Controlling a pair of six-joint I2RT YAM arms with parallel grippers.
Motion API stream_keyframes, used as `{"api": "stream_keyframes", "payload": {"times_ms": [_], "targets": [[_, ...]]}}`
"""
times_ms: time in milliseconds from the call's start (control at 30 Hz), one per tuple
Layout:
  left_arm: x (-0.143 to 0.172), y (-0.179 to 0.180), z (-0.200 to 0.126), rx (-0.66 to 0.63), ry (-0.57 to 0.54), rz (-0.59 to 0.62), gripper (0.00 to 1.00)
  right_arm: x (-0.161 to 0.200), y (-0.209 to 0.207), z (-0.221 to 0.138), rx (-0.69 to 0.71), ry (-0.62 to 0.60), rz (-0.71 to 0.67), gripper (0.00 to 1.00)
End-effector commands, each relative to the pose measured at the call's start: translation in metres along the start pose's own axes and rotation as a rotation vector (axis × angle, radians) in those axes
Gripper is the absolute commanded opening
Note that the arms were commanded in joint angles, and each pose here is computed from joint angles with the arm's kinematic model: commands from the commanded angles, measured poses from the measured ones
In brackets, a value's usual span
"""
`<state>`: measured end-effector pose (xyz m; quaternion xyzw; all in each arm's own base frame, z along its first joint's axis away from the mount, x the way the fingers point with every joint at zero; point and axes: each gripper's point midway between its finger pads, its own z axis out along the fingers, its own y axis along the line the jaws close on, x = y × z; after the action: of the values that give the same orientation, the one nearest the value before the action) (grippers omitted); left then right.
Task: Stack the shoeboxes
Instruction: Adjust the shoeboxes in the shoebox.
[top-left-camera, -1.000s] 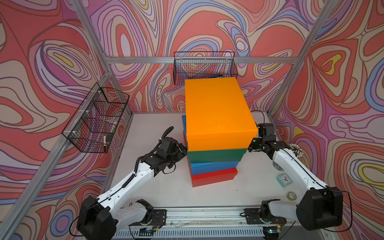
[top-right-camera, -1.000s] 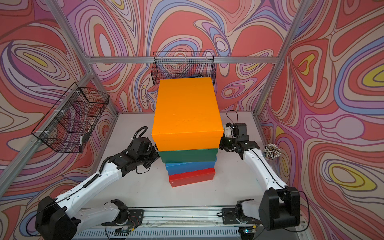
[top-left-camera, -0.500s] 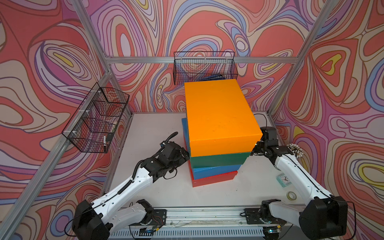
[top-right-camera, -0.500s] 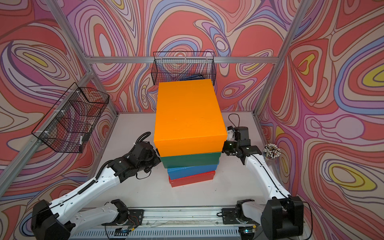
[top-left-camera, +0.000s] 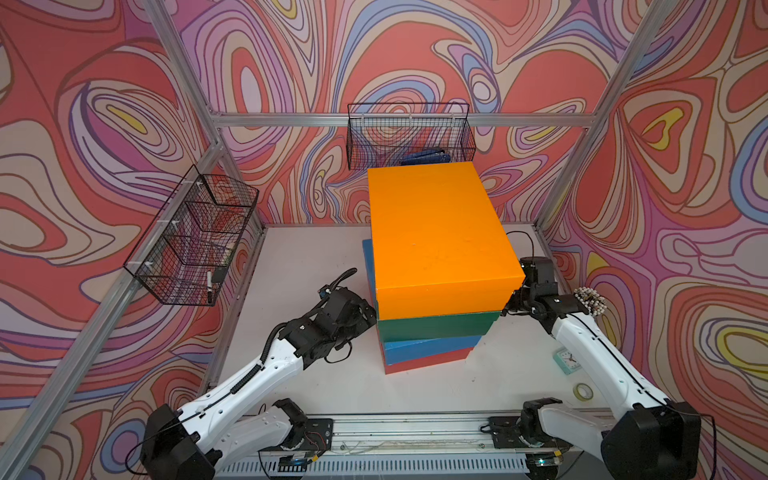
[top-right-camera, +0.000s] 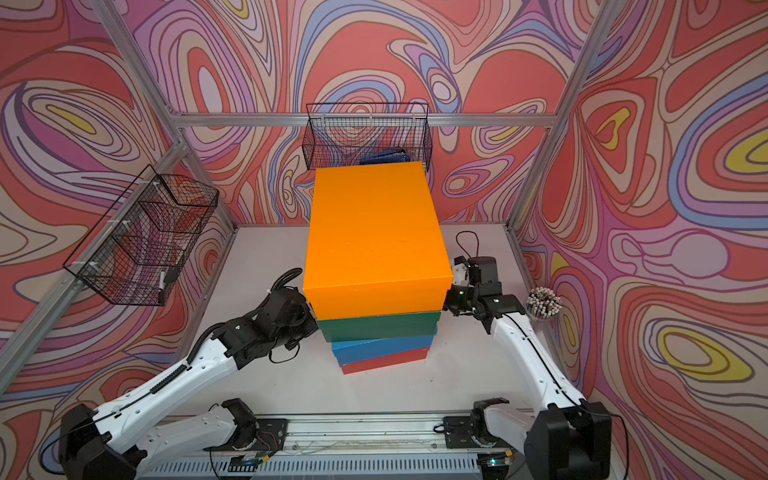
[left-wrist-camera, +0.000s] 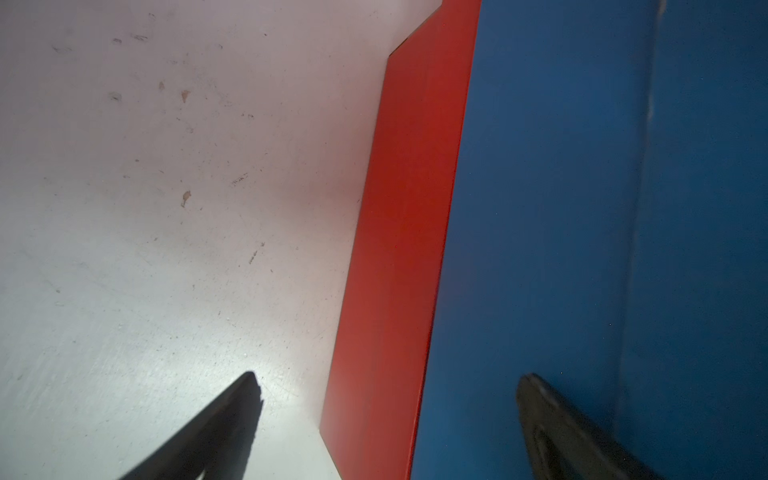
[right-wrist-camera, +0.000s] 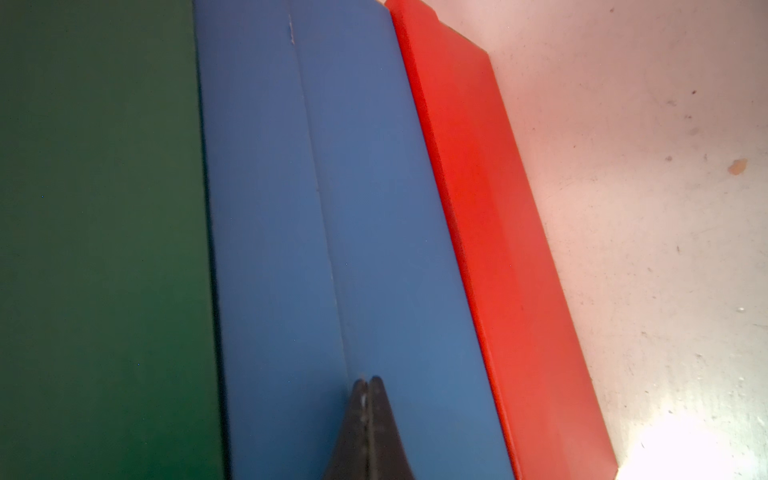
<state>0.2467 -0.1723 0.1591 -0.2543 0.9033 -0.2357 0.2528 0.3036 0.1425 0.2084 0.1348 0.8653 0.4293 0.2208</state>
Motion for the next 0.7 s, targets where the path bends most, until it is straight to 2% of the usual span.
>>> {"api": "stream_keyframes", "payload": {"times_ms": [0, 467, 667], "targets": [[-0.002, -0.015, 0.004, 0.010, -0.002, 0.035, 0.98, 0.012, 0.018, 0.007, -0.080, 0.069, -0.024, 0.00], [-0.022, -0.005, 0.002, -0.027, -0.033, 0.014, 0.99, 0.012, 0.010, 0.009, -0.042, 0.070, -0.022, 0.00], [-0.035, -0.005, -0.008, -0.028, -0.056, 0.011, 0.99, 0.009, 0.000, -0.001, 0.058, 0.030, -0.043, 0.00]]}}
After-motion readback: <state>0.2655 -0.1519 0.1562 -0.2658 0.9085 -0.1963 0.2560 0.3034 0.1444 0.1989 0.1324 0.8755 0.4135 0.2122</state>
